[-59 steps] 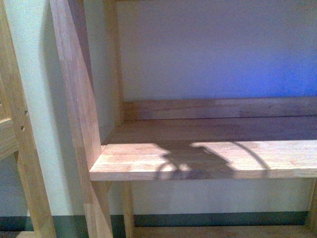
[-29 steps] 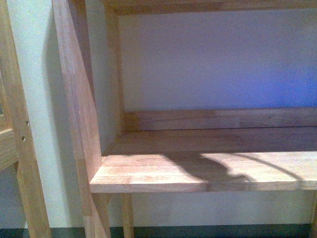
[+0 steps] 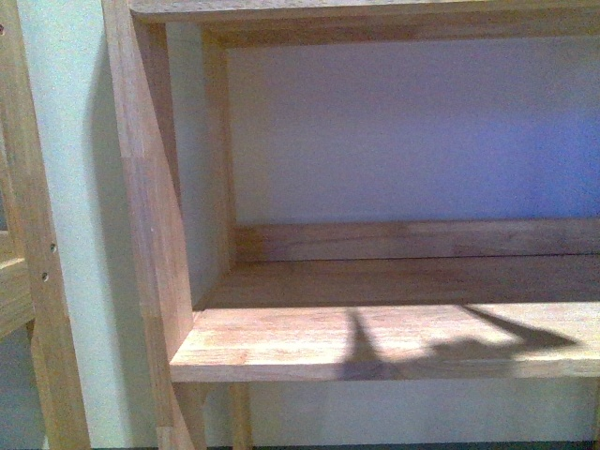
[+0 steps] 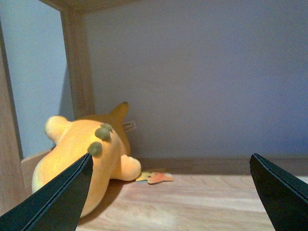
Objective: Put away toys
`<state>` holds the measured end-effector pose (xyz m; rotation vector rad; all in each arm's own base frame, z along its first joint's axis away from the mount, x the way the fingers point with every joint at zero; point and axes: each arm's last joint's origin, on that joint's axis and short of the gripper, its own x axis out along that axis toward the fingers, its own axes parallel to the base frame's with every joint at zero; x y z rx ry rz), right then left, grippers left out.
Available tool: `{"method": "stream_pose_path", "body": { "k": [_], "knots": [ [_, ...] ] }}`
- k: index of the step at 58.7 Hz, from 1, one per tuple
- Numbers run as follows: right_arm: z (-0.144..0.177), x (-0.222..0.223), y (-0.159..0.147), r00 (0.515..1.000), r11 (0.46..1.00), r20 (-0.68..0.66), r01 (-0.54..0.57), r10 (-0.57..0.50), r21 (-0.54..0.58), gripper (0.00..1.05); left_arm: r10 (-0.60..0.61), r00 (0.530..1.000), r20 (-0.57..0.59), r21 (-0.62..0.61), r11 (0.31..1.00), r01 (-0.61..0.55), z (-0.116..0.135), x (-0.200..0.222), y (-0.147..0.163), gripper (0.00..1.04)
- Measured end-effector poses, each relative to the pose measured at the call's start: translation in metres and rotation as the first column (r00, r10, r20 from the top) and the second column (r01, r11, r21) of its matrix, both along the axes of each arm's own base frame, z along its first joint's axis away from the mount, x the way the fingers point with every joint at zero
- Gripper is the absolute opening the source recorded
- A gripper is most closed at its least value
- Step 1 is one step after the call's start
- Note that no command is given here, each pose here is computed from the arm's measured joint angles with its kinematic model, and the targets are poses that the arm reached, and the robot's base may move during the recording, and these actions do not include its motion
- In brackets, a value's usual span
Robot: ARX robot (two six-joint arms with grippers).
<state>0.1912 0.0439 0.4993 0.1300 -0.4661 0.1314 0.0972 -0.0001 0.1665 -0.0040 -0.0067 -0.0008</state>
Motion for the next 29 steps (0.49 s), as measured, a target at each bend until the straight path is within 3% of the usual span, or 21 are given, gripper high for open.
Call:
{"method": "stream_pose_path", "body": {
  "k": [10, 29],
  "knots": [
    [-0.040, -0.044, -0.022, 0.999, 0.999, -0.012, 0.030, -0.030, -0.022, 0.98, 0.000, 1.000, 0.000, 0.000, 1.000, 0.000, 0.000, 0.000, 0.000, 0.98],
    [-0.126, -0.097, -0.037, 0.998, 0.999, -0.060, 0.020, -0.023, -0.043, 0.98, 0.000, 1.000, 0.000, 0.000, 1.000, 0.000, 0.000, 0.000, 0.000, 0.98]
  ]
}}
